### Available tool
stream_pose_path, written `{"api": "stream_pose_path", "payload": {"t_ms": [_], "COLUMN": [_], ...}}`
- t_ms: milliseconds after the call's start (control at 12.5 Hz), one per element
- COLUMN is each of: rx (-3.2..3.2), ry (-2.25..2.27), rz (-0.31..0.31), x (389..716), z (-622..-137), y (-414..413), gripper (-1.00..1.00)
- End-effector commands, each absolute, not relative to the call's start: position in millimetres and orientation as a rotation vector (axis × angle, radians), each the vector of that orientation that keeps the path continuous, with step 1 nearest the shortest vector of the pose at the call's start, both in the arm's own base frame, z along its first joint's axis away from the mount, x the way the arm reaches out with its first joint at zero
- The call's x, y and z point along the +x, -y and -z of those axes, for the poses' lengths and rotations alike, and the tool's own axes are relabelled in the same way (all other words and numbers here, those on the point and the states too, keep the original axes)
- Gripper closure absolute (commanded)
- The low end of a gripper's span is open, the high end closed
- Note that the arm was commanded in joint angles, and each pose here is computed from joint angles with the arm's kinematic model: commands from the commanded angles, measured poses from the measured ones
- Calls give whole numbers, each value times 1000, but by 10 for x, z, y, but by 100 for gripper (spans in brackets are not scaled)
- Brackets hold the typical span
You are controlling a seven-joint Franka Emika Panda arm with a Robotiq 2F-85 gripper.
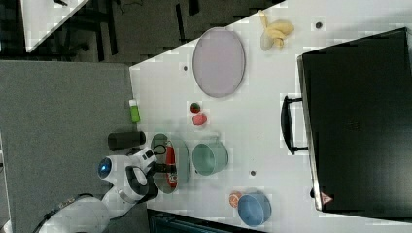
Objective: Pick ketchup from strainer and place it on the table
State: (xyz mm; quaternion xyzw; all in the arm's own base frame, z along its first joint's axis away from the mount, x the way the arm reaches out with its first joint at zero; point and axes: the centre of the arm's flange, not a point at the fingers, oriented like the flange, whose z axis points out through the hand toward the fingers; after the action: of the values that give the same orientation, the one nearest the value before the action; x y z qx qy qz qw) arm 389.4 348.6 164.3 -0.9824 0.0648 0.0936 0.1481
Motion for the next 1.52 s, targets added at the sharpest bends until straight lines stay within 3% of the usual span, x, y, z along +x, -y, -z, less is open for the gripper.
{"api": "stream_pose_path", "payload": {"t_ms": [80, 320, 640, 1040, 1520], "rx": [-2832, -2834, -2851, -2934, -3000], "ry": [-236, -211, -168, -242, -441], "rz": [-218, -193, -159, -89, -151], "x": [3937, 3917, 3916, 4172, 4941], "z": [-1724, -1729, -1989, -3043, -4063], "y": [-3602, -3695, -3764, -3691, -2729], "gripper": [-92, -20, -18, -18, -18]}}
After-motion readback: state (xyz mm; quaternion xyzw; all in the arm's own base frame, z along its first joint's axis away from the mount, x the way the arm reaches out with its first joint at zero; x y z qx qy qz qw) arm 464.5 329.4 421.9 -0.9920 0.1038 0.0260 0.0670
